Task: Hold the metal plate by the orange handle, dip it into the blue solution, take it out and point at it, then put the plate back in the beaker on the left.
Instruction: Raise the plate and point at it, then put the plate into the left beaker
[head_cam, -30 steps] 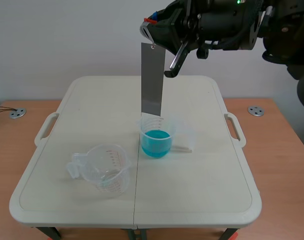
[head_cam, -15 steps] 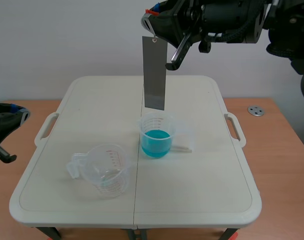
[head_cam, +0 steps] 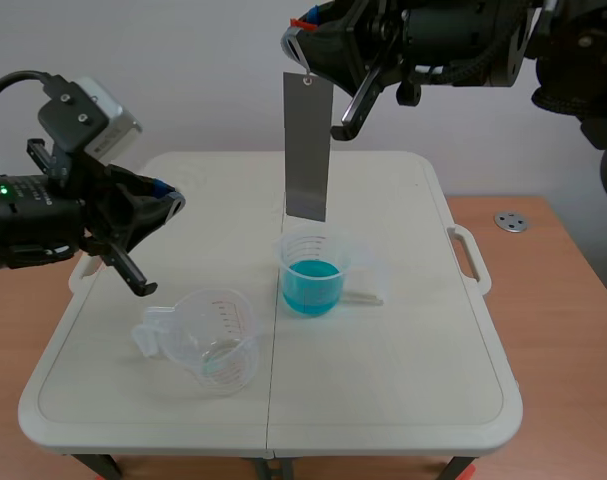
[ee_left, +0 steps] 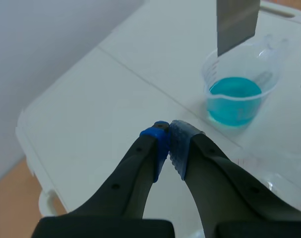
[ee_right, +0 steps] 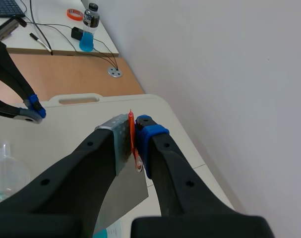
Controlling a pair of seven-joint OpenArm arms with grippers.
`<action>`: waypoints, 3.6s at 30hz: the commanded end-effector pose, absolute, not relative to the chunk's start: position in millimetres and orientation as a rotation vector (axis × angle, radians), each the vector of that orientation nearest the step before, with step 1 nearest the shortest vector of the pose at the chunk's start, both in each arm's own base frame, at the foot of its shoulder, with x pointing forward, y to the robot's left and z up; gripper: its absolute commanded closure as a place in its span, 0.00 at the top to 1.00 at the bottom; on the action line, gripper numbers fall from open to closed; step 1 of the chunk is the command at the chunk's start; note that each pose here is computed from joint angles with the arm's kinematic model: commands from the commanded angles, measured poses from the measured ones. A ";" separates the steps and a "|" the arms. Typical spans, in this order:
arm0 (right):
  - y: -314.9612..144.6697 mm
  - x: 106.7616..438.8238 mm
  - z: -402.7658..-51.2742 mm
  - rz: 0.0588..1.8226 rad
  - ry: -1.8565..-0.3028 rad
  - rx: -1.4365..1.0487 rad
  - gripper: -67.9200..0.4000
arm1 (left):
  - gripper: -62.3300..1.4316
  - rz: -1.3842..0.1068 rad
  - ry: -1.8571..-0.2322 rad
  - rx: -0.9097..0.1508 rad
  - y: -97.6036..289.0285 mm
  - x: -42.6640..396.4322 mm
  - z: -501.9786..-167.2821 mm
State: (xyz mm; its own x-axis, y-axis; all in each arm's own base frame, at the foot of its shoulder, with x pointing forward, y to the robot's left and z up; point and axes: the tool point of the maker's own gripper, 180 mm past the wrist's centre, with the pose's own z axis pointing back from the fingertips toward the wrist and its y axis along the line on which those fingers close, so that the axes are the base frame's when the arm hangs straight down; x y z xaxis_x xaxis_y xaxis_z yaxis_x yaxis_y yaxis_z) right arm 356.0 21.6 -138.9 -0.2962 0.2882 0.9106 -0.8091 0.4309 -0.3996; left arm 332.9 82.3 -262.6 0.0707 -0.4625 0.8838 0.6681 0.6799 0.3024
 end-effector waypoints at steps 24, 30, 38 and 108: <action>20.7 356.7 -121.1 1.168 -1.555 0.488 0.02 | 0.07 -0.942 -1.182 -0.230 19.8 367.3 -291.5; 20.7 356.7 -121.1 1.168 -1.555 0.488 0.02 | 0.07 -0.942 -1.182 -0.229 19.9 367.4 -291.4; 20.9 356.5 -120.8 1.166 -1.556 0.491 0.02 | 0.07 -0.942 -1.182 -0.229 19.9 367.4 -291.4; 73.1 294.0 -79.7 1.334 -1.671 0.683 0.02 | 0.07 -0.570 -0.327 -0.268 199.4 -43.4 -454.8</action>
State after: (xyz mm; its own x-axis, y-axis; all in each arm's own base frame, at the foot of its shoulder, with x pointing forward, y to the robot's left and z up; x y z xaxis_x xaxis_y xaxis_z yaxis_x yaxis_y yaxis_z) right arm 297.8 70.0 -97.1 -0.4293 0.1296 0.8938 -0.8463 0.2879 -0.4482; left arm -47.3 202.0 -456.8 0.7959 -0.4879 0.3584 0.5662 0.8095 -0.1553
